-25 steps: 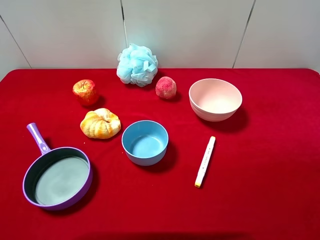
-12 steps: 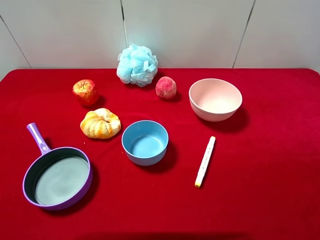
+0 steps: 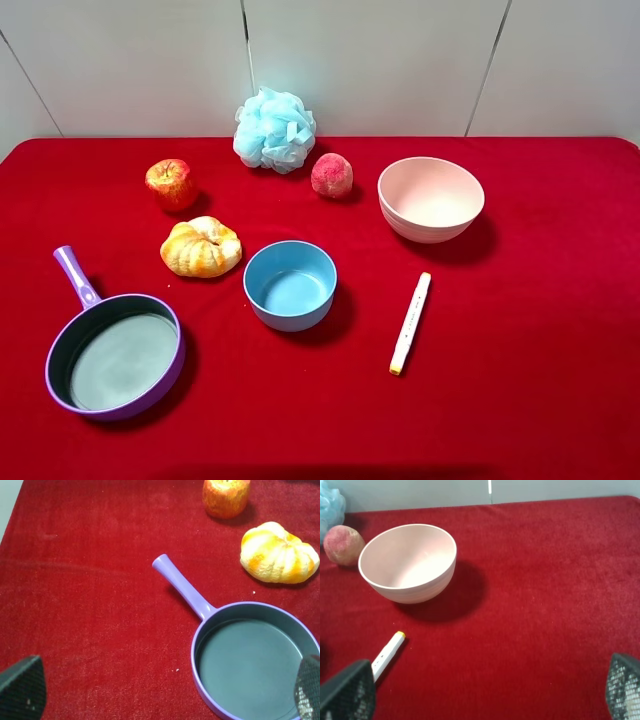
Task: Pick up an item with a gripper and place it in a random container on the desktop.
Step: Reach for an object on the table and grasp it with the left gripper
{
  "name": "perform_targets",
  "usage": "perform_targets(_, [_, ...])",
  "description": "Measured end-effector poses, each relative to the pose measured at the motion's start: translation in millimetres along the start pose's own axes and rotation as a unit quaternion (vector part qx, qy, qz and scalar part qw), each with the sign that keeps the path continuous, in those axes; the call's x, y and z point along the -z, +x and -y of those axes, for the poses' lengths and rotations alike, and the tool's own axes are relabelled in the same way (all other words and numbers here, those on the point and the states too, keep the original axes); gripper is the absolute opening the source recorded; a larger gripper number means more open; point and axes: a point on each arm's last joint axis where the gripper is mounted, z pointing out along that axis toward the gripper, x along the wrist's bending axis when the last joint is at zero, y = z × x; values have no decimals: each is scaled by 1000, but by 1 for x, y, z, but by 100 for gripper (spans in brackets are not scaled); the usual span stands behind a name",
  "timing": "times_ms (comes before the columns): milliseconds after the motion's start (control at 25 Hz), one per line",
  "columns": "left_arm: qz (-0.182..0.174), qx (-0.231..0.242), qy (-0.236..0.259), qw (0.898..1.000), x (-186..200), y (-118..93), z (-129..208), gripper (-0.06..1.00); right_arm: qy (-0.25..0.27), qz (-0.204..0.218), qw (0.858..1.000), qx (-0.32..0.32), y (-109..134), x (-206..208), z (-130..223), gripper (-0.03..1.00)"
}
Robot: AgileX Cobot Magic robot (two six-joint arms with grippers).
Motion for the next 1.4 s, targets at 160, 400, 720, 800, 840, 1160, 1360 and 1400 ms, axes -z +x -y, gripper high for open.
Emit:
perform_targets(160, [0, 0, 14, 1000, 1, 0, -12, 99, 0, 0, 1000, 0, 0, 0, 0, 69])
perform_targets(400, [1, -4, 75, 997, -11, 0, -45, 99, 0, 0, 1000, 0, 0, 0, 0, 69])
perform_targets(720, [8, -37, 148, 988, -45, -2, -98, 99, 0, 0, 1000, 0, 0, 0, 0, 69])
perform_targets(800, [16, -52, 166, 985, -54, -3, -110, 99, 0, 0, 1000, 0, 0, 0, 0, 69])
perform_targets(840, [22, -58, 174, 983, -60, -4, -116, 99, 0, 0, 1000, 0, 0, 0, 0, 69])
perform_targets(1160, [55, -76, 218, 972, -104, -11, -156, 99, 0, 0, 1000, 0, 0, 0, 0, 69])
perform_targets(1360, [56, -77, 229, 969, -130, -12, -176, 99, 0, 0, 1000, 0, 0, 0, 0, 69])
perform_targets(1400, [56, -78, 234, 968, -136, -12, -179, 99, 0, 0, 1000, 0, 0, 0, 0, 69])
